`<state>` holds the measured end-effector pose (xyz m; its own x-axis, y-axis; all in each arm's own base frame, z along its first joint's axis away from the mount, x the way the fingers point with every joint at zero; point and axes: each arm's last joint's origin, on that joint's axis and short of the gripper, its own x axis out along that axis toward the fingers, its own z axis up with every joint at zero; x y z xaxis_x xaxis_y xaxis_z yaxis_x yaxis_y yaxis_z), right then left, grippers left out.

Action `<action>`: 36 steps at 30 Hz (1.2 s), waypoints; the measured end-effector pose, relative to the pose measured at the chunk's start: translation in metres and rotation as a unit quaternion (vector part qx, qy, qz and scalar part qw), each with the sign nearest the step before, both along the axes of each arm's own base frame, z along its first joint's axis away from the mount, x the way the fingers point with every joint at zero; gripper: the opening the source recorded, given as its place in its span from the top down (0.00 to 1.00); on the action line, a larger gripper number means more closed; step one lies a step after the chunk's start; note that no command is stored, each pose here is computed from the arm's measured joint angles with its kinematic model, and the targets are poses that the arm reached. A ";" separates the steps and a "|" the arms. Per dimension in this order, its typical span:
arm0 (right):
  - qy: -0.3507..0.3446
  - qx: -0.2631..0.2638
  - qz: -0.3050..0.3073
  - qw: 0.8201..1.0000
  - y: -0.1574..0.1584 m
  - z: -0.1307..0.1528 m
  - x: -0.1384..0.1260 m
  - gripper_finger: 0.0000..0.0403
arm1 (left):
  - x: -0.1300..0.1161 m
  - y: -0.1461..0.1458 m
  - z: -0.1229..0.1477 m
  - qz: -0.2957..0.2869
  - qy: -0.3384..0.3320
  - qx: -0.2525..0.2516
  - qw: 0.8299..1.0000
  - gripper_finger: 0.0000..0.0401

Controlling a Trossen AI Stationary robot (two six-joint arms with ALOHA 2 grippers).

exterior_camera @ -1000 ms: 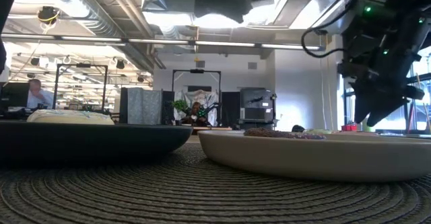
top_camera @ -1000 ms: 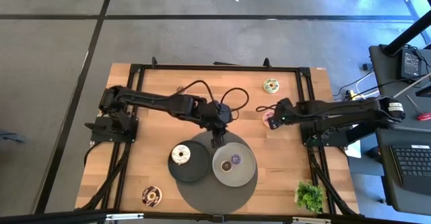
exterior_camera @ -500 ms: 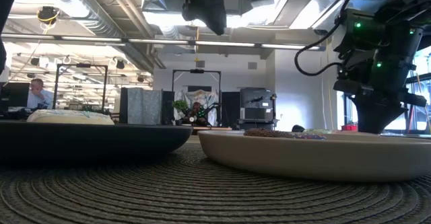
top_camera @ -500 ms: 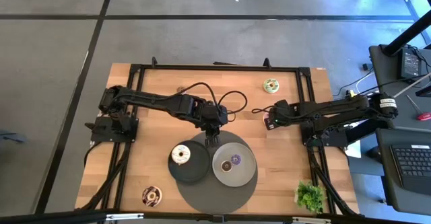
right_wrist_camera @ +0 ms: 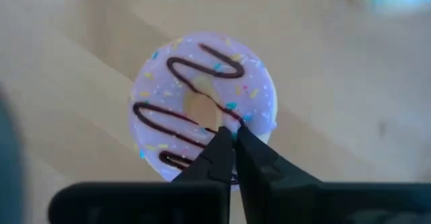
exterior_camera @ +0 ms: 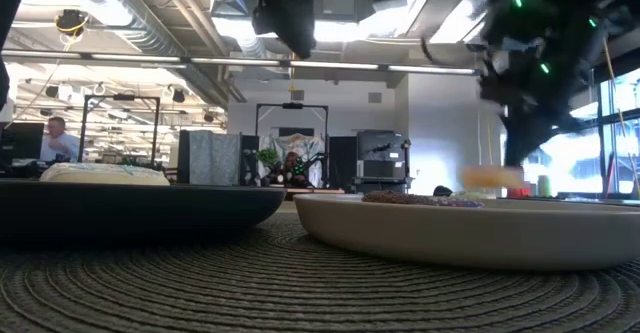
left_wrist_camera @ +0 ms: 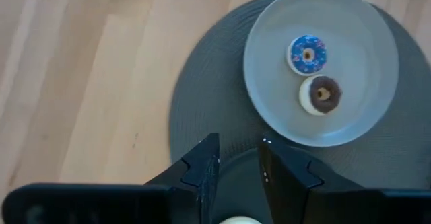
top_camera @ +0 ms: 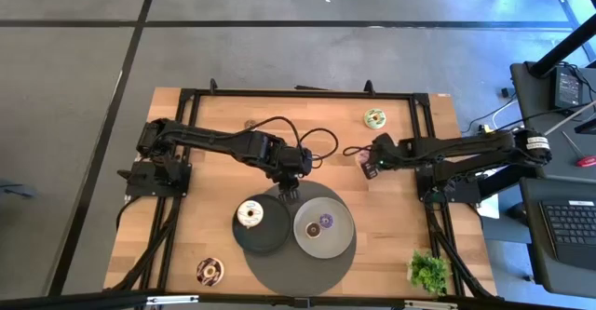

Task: Pick & Place donuts
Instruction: Put the big purple donut on the black plate

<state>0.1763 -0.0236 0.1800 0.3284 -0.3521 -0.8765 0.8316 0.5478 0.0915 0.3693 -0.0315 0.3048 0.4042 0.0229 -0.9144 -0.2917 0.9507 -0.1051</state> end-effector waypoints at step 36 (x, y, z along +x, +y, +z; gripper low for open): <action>-0.081 -0.178 0.243 0.950 0.010 0.098 0.151 0.97 | -0.030 0.031 -0.029 0.369 -0.245 0.021 0.896 0.76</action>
<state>0.3276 -0.0136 0.2782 0.6487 -0.3886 -0.6544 0.4625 0.8841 -0.0665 0.3391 -0.0003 0.2753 0.6180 0.4795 -0.6230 -0.7713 0.5233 -0.3624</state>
